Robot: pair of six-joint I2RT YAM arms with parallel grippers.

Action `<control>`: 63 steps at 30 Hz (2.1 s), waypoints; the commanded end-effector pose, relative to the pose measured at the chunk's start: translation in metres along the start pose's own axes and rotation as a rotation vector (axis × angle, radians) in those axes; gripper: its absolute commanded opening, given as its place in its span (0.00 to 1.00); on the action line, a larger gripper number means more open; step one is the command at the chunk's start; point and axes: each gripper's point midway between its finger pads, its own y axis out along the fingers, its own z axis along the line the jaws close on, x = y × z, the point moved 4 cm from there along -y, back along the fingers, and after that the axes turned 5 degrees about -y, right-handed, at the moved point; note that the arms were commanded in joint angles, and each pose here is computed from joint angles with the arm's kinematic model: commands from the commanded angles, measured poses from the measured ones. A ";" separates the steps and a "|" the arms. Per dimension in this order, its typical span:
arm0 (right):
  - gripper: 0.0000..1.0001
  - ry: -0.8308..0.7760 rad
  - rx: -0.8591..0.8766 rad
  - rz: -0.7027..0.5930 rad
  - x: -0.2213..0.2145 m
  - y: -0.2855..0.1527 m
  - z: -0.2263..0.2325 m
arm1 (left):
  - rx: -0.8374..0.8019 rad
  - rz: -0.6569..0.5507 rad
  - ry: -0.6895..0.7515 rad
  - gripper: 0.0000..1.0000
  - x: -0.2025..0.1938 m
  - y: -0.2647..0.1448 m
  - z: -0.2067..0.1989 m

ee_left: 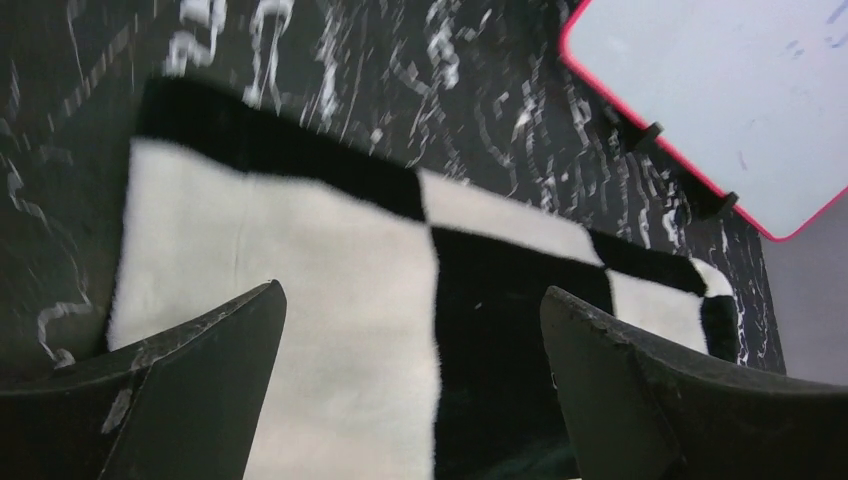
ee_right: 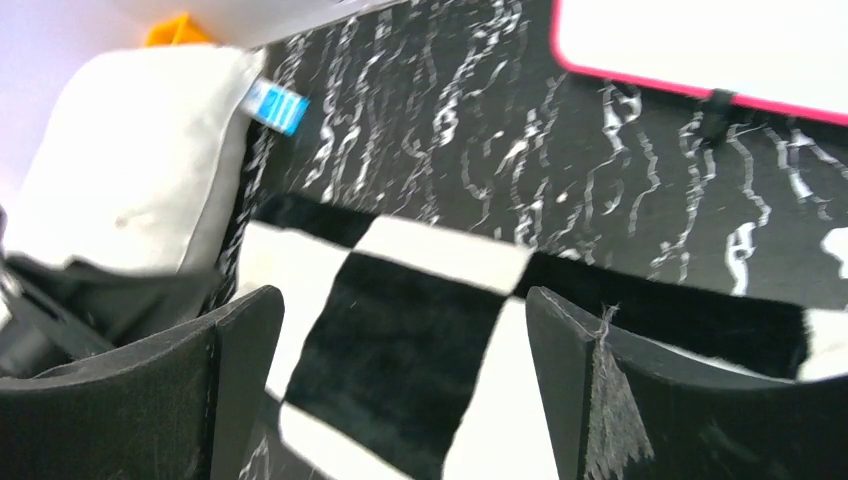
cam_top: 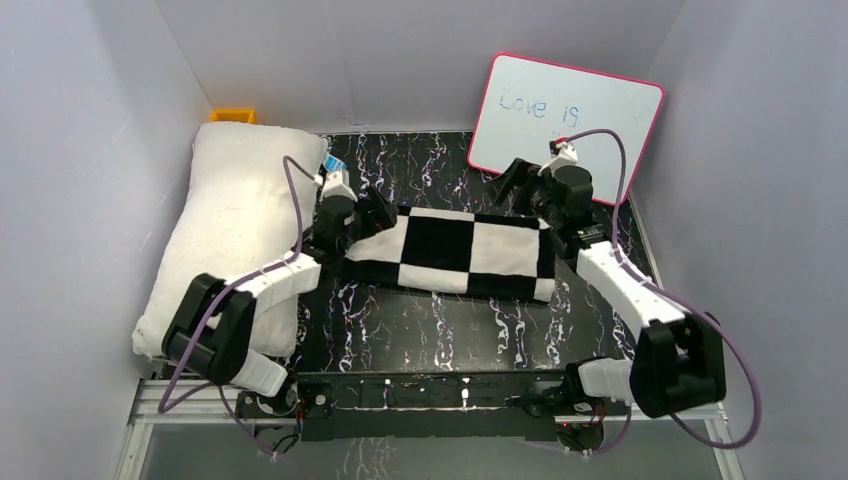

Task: Remove the pillowcase from the pillow
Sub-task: Fold the pillowcase at the center of the board.

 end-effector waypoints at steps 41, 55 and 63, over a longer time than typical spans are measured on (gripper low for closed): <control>0.99 -0.630 0.078 0.174 -0.113 -0.082 0.144 | 0.133 0.741 -0.009 0.96 -0.016 -0.008 0.086; 0.98 -0.617 0.118 0.118 -0.098 -0.104 0.140 | -0.037 0.937 -0.252 0.81 -0.071 -0.031 0.093; 0.99 -0.602 0.134 0.128 -0.101 -0.102 0.143 | -0.096 0.943 -0.324 0.48 -0.087 -0.024 0.083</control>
